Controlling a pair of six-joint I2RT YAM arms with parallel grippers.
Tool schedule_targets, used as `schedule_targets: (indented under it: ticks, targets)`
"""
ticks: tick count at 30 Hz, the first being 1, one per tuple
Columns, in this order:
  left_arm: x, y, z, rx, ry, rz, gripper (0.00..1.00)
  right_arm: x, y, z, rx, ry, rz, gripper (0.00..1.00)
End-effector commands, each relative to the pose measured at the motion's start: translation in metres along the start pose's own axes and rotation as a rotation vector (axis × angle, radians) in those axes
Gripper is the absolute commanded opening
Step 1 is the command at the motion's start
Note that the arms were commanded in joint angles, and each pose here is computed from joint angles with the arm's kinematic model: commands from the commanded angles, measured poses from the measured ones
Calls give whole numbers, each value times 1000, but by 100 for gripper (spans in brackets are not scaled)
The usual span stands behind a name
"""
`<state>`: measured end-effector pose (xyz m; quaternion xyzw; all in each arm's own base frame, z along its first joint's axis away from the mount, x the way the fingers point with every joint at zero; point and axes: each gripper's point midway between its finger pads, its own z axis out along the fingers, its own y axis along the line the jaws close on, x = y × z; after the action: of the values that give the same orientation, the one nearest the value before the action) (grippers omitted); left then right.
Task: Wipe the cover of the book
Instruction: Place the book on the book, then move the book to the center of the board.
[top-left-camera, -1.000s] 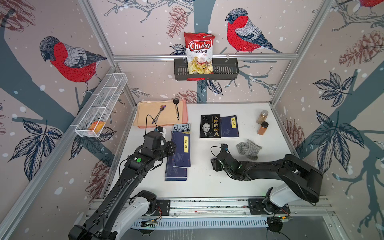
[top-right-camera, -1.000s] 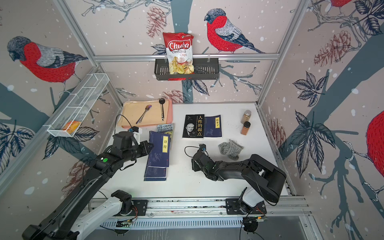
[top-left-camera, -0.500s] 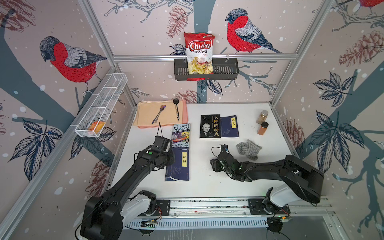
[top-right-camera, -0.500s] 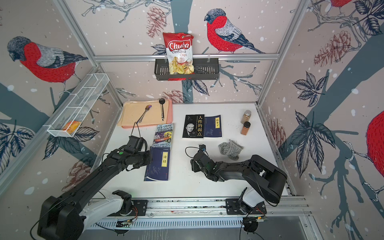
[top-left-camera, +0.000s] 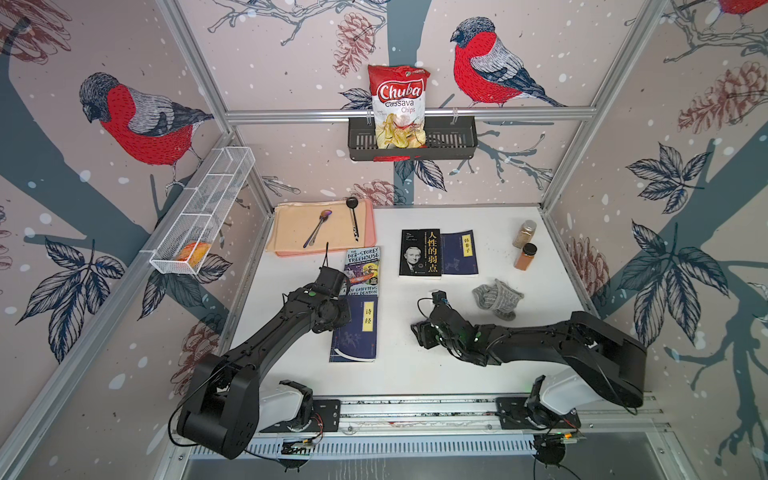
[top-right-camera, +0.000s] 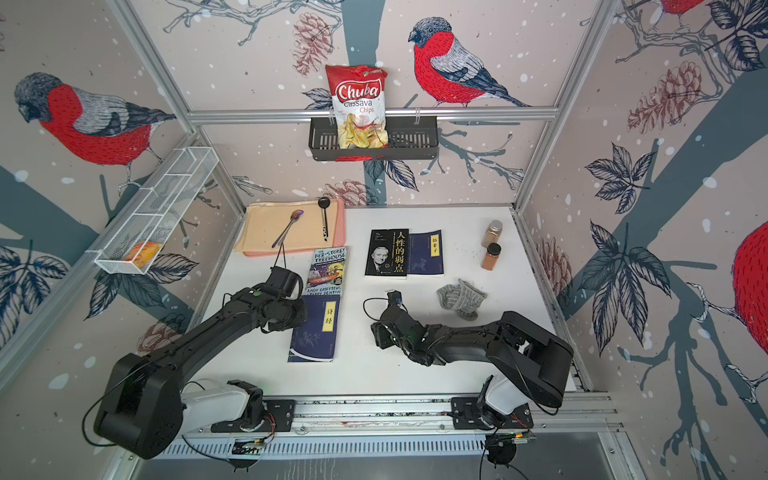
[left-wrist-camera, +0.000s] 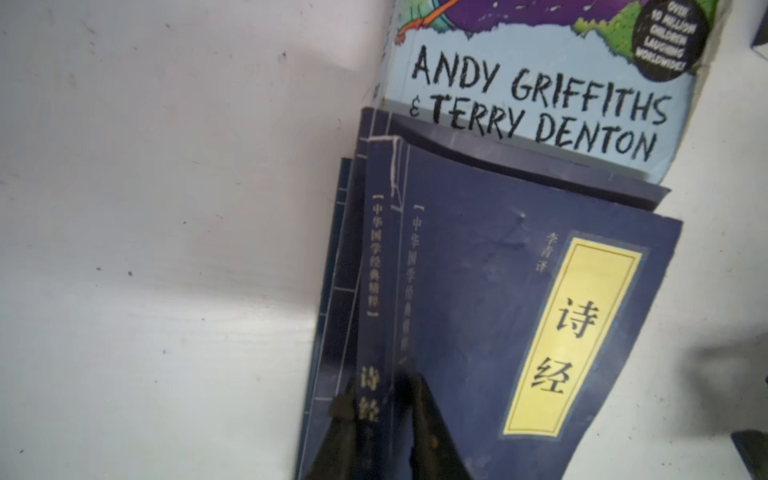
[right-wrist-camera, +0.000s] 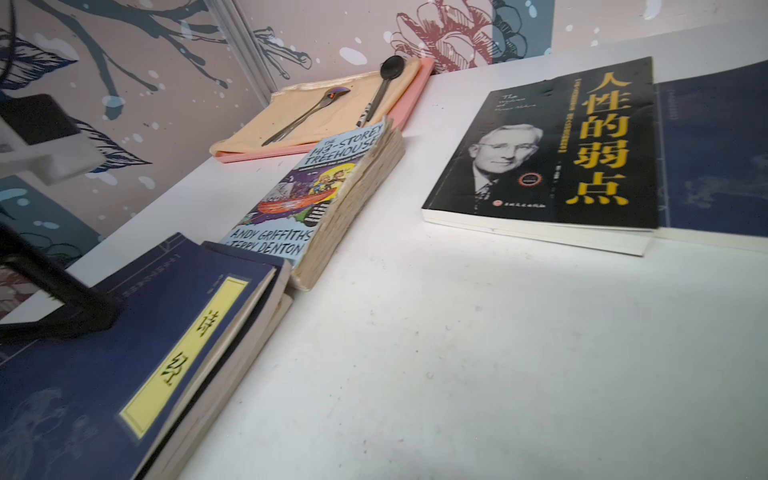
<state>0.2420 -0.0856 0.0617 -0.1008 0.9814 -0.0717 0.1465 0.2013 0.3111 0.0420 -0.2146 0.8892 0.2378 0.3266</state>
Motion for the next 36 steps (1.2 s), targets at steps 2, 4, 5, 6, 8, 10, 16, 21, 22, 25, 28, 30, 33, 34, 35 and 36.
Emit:
schedule_targets:
  ticks: [2,4,5,6,8,10,16,21,22,25,28,30,33,34,35,36]
  targets:
    - [-11,7,-4,-36,-69,1,52,-10,28,-2,-108,-16,-21,59]
    - [-18,6,-9,-36,-103,6,61,-11,37,-1,-130,-11,-31,59]
    - [-22,6,-12,-35,-124,17,66,-12,41,0,-136,-8,-38,59]
    - [-26,5,-16,-35,-145,26,68,-11,45,1,-138,1,-48,59]
    - [-31,0,-21,-12,-166,47,70,-11,43,2,-120,7,-42,59]
    - [-30,-11,-24,34,-170,70,75,-13,31,1,-73,2,-24,60]
    - [-3,-50,-26,75,-164,176,88,-21,-31,-14,29,-28,99,61]
    - [25,-68,-5,32,-145,218,97,-26,-59,-28,70,-67,159,62]
    - [31,-71,2,18,-127,231,97,-26,-60,-30,68,-70,166,62]
    - [42,-66,21,-86,-79,254,97,-26,-61,-29,67,-69,168,62]
    - [47,-62,37,-181,-36,271,97,-24,-60,-27,58,-61,169,62]
    - [48,-62,44,-228,-20,282,97,-23,-60,-27,57,-56,167,62]
    - [47,-52,46,-332,-14,288,95,-24,-60,-29,55,-63,168,62]
    - [47,-47,46,-369,-8,291,94,-24,-59,-29,53,-64,169,62]
    - [48,-43,46,-393,-1,293,94,-24,-60,-30,54,-67,170,62]
    - [50,-37,46,-416,7,292,93,-25,-61,-31,54,-71,171,62]
